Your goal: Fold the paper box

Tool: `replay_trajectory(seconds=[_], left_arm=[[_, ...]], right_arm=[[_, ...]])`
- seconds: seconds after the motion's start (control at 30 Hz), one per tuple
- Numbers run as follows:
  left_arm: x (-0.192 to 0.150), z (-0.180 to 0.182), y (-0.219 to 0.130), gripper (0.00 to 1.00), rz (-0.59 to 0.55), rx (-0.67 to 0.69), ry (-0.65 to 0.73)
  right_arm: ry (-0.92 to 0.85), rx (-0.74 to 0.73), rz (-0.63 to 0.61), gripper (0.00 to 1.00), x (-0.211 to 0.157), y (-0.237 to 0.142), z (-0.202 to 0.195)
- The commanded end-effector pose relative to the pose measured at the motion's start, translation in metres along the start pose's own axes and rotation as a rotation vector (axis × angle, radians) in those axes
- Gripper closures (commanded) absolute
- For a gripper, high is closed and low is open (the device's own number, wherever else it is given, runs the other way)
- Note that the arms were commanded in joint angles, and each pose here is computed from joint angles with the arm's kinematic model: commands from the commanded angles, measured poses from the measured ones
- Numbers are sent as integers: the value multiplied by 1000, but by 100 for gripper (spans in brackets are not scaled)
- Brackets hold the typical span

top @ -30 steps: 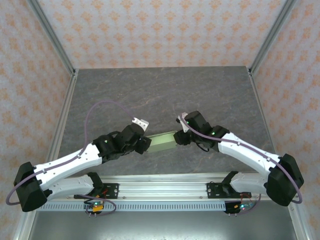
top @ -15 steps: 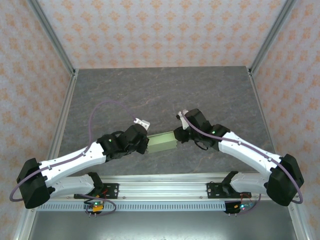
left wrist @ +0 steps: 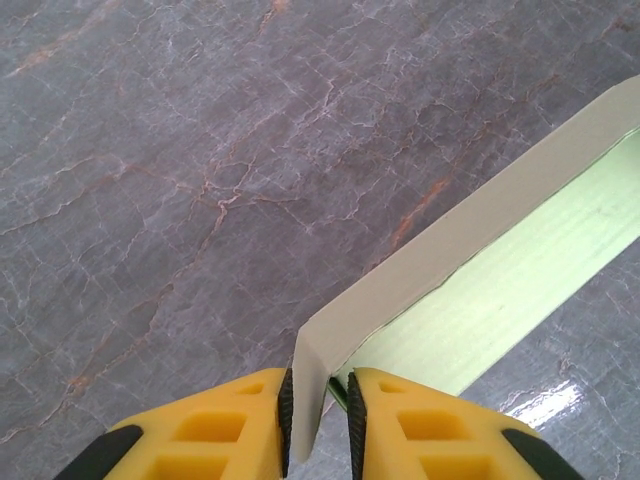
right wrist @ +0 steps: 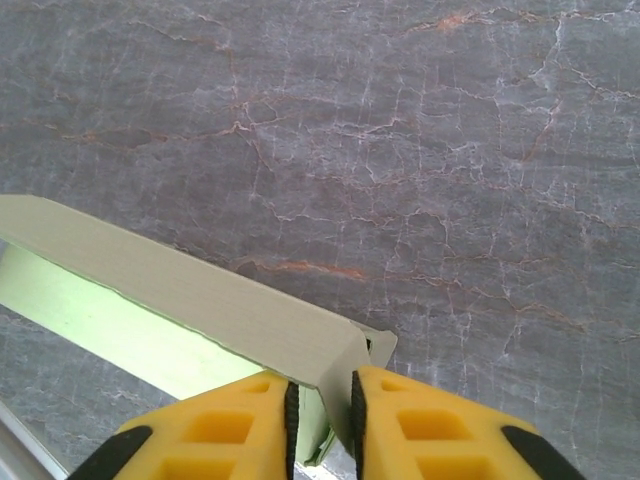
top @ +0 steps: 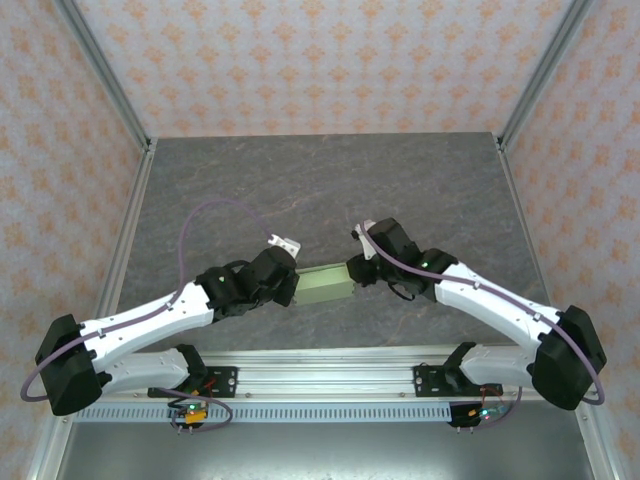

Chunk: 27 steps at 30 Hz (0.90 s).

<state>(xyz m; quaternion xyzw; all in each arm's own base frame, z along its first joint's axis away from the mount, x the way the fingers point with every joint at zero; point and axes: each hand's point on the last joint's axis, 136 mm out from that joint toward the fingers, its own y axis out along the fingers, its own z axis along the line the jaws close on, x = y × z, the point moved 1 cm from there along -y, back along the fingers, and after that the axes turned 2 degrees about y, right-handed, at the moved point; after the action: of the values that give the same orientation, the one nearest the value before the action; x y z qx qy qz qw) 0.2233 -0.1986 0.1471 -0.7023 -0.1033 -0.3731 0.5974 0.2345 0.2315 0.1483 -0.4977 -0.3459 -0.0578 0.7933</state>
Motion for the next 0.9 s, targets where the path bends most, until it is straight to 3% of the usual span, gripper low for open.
replay_trajectory(seconds=[0.0, 0.17, 0.27, 0.53, 0.87], left_arm=[[9, 4, -6, 75, -12, 48, 14], [10, 4, -3, 80, 1, 57, 11], [11, 2, -1, 100, 11, 56, -8], [17, -2, -2, 100, -16, 34, -81], [17, 2, -1, 100, -42, 47, -130]], right_arm=[[2, -15, -34, 82, 12, -4, 2], [42, -37, -23, 87, 12, -5, 3], [69, -52, -26, 87, 13, -5, 7], [115, -121, -15, 87, 13, 0, 19], [312, -145, -44, 87, 16, 4, 19]])
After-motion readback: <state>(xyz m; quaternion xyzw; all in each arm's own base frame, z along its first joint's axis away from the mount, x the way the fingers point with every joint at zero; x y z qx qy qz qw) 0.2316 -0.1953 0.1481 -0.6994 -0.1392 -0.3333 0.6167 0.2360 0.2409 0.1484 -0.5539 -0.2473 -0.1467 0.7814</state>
